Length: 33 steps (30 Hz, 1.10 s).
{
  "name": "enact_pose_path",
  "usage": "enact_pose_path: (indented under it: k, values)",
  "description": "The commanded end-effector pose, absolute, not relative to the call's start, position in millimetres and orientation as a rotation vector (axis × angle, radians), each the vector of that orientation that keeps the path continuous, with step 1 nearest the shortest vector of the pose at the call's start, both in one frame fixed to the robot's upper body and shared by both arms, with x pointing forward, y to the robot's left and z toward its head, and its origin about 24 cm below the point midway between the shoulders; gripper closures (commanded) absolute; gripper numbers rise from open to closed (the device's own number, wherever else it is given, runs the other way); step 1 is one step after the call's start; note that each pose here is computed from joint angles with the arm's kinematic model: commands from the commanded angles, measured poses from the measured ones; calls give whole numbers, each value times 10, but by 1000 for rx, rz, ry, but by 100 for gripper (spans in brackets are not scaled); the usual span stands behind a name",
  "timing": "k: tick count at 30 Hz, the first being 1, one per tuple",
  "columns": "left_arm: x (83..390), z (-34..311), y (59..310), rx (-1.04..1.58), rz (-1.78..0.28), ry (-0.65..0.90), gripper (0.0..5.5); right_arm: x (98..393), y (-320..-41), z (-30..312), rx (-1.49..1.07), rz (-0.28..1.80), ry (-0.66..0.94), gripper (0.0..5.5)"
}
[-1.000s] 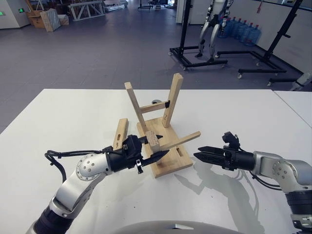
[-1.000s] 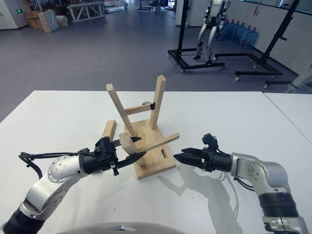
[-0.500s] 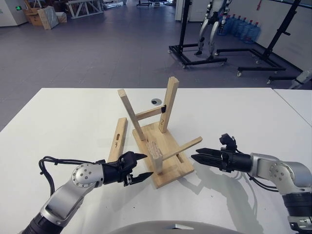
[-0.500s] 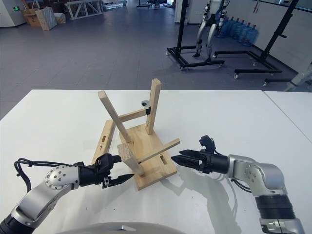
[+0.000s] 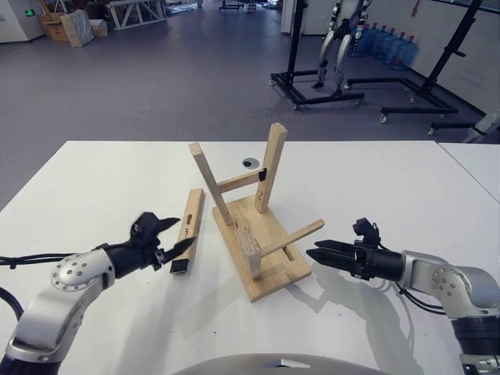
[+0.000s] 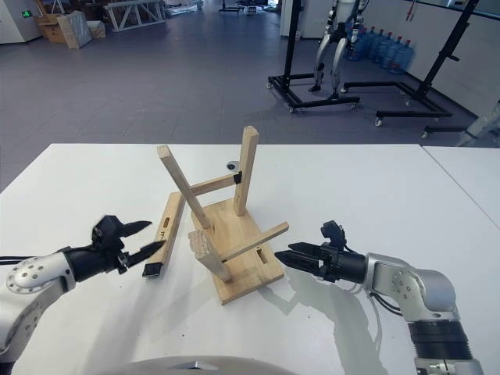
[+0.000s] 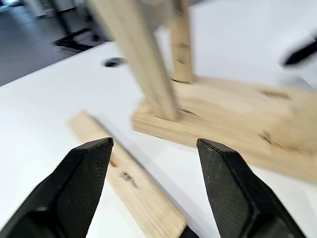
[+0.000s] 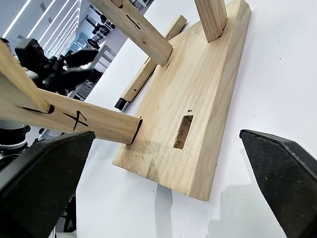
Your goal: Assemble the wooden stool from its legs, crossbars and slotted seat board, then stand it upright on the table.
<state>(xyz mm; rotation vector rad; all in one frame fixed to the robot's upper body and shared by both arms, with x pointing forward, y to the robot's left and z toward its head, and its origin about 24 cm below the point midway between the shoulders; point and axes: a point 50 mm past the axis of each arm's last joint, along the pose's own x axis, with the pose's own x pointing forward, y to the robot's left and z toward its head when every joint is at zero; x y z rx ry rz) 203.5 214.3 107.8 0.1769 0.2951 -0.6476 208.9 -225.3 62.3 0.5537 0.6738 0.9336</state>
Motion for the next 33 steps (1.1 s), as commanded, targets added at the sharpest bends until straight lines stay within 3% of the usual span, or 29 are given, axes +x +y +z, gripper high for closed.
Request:
enact_pose_path:
  k: [1,10,26,33]
  values:
    - [2099,1111,2031,66,-510,361,241,2074,-2239,630,547,917,650,10]
    - [2091,869,1868,20,-305,610,241,2041,-2168,576,569,910,644,10]
    - [2182,555,1674,-15,-179,690,241,2051,-2147,570,574,908,646,10]
    - [2129,408,1727,18,-138,743,259,2053,-2137,562,576,908,650,10]
